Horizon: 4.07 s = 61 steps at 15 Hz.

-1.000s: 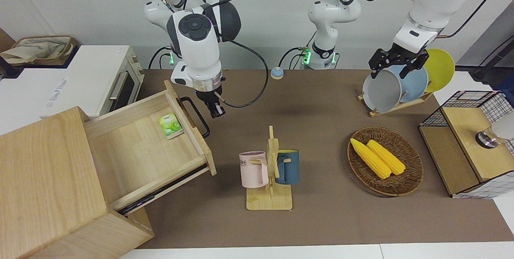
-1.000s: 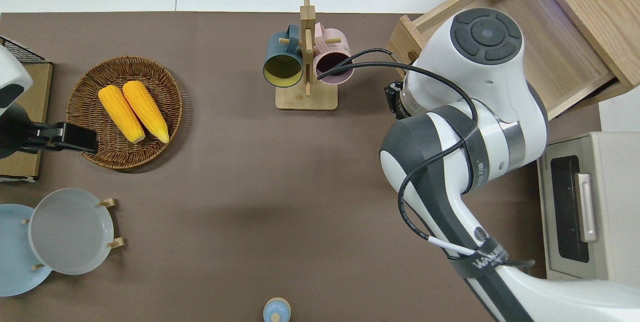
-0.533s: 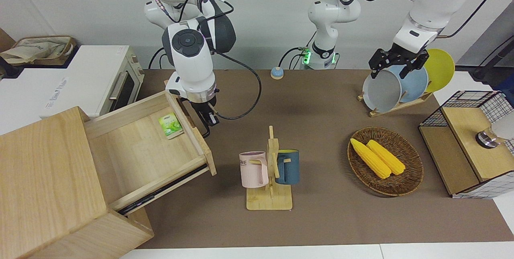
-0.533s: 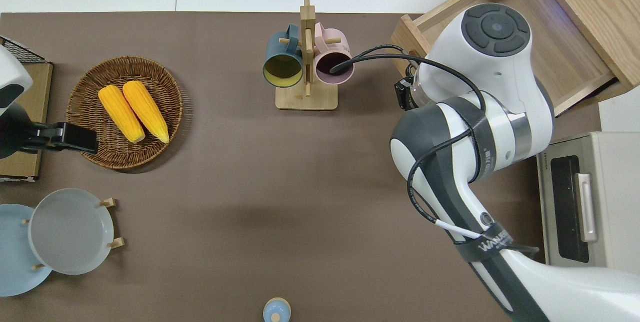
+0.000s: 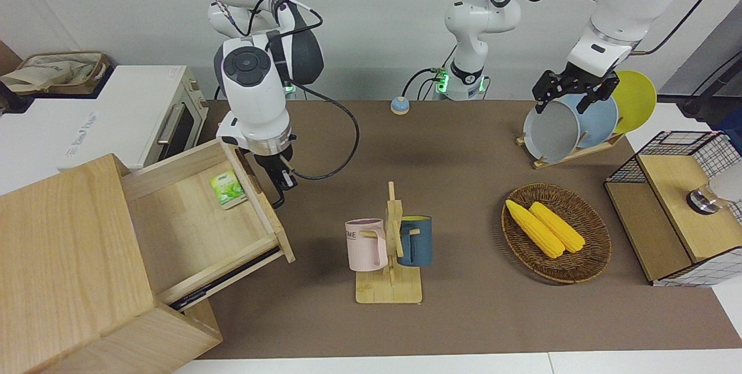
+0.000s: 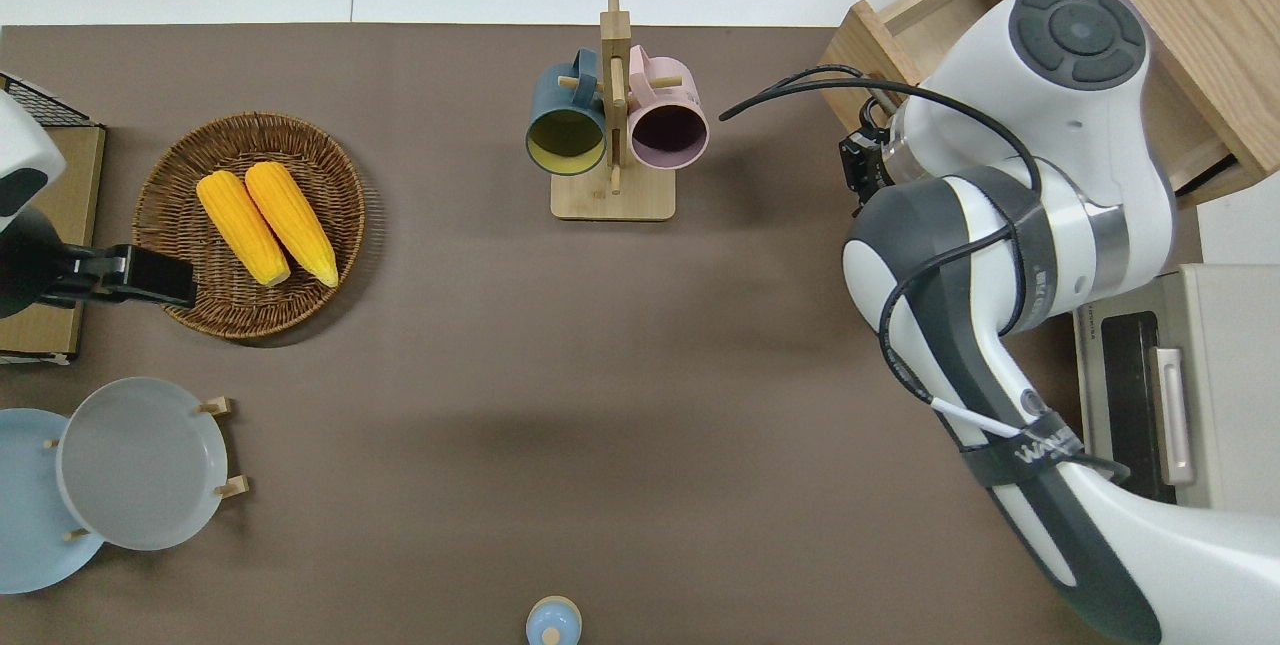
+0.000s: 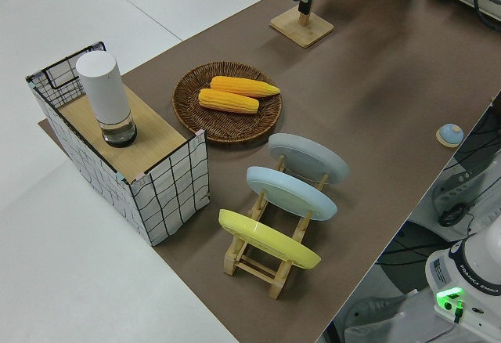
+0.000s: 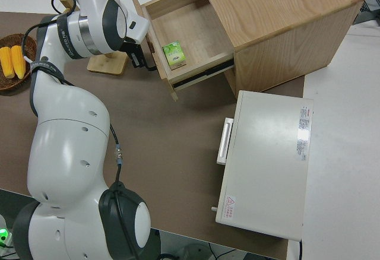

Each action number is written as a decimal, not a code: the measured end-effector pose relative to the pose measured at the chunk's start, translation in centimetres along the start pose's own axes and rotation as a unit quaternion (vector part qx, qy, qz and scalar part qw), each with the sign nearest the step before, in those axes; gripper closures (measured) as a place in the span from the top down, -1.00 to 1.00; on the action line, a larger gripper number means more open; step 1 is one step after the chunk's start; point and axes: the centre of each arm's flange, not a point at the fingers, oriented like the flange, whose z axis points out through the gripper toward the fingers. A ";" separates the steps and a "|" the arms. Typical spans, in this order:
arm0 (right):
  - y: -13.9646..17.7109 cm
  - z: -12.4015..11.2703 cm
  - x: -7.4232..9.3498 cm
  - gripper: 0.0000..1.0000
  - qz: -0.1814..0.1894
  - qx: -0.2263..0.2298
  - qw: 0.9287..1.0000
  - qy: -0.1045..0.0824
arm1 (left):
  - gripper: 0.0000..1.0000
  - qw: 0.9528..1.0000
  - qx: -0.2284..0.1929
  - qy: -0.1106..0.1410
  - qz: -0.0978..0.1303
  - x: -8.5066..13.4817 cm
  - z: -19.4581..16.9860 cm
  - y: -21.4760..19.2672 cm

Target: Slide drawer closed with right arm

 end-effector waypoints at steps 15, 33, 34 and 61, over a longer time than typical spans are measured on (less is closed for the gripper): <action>3.3 0.0 12.0 -0.98 0.006 0.032 0.999 0.016 | 0.99 1.000 0.000 0.000 0.000 0.0 0.0 0.0; 6.1 -0.7 17.7 -0.98 -0.011 0.050 0.998 0.028 | 0.99 1.000 0.000 0.000 0.000 0.0 0.0 0.0; 6.0 -0.7 17.6 -0.98 -0.015 0.051 0.998 0.028 | 0.99 1.000 0.000 0.000 0.000 0.0 0.0 0.0; 7.8 -12.7 0.9 -0.49 -0.446 0.014 0.895 0.011 | 0.99 1.000 0.000 0.000 0.000 0.0 0.0 0.0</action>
